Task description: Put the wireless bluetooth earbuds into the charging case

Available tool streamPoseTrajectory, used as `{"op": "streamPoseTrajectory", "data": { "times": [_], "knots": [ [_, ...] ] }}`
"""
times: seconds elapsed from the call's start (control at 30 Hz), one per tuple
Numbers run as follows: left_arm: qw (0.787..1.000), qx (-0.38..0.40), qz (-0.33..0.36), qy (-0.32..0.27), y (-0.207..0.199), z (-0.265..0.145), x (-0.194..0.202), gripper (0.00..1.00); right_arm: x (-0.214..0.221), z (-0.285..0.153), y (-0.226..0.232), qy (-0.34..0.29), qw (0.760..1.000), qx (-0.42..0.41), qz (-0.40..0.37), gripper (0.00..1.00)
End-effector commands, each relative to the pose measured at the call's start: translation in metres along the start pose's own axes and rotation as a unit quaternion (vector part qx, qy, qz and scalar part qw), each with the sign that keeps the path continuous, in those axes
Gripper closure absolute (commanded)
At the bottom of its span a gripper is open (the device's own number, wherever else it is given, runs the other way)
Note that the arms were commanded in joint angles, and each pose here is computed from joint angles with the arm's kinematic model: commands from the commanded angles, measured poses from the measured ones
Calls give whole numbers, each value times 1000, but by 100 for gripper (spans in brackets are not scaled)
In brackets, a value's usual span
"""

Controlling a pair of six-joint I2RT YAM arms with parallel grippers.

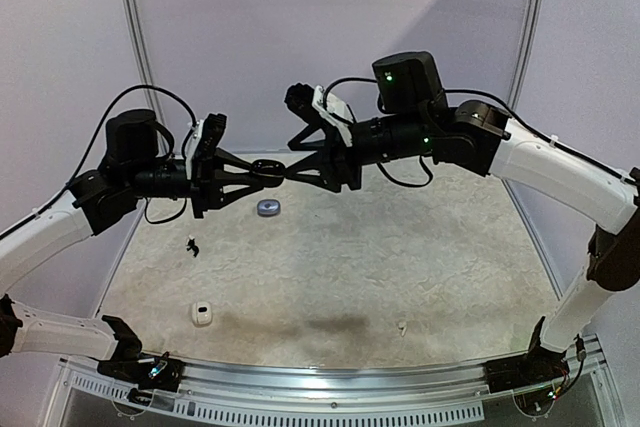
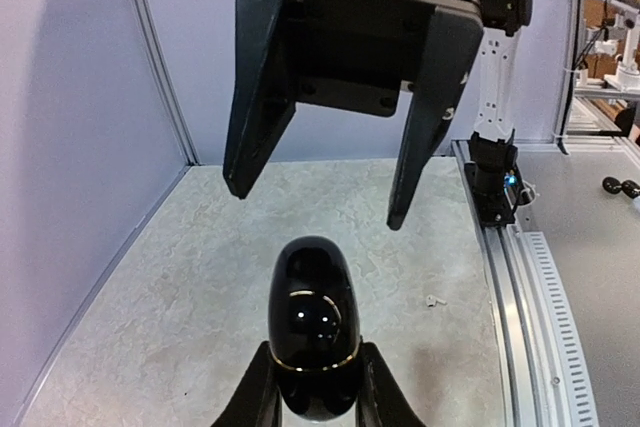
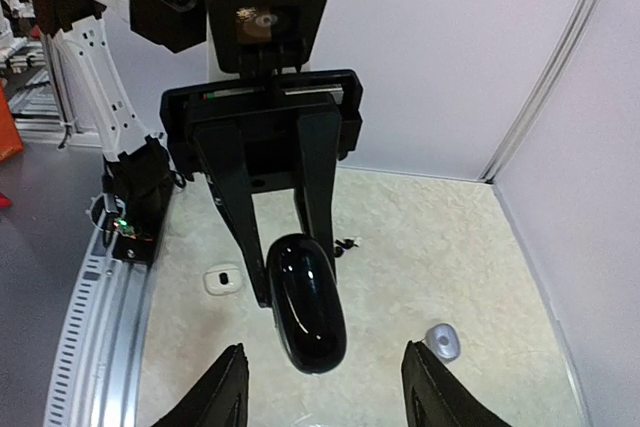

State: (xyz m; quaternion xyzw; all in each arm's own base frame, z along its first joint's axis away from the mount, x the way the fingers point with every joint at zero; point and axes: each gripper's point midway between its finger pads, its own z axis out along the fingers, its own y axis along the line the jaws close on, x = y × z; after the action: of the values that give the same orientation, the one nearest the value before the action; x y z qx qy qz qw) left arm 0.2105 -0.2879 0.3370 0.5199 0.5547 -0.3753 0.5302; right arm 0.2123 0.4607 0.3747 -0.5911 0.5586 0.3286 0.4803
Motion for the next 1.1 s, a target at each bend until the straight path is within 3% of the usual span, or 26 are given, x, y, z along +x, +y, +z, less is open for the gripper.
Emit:
{"op": "streamPoseTrajectory", "data": {
  "times": [0.0,0.27,0.5,0.7,0.8,0.83,0.93,1.07],
  "knots": [
    [999,29,25,1,-16,0,4,100,0,11,13,-3,998,-48,39,49],
    [999,31,22,-1,-17,1,3,100,7,24,16,3,997,-68,42,52],
    [999,33,18,-3,-18,2,2,100,7,30,19,-1,996,-83,41,77],
    [1000,12,-7,3,-12,2,7,100,7,24,18,8,997,-75,33,89],
    [1000,6,-22,9,-10,4,14,55,6,20,12,13,998,-56,31,90],
    [1000,7,-27,9,-10,5,15,48,6,18,11,15,998,-50,31,92],
    [999,4,-34,5,-9,6,18,44,3,14,10,14,998,-46,29,95],
    [1000,-7,-24,2,-7,6,18,50,-2,11,10,7,999,-45,27,96]
  ]
}}
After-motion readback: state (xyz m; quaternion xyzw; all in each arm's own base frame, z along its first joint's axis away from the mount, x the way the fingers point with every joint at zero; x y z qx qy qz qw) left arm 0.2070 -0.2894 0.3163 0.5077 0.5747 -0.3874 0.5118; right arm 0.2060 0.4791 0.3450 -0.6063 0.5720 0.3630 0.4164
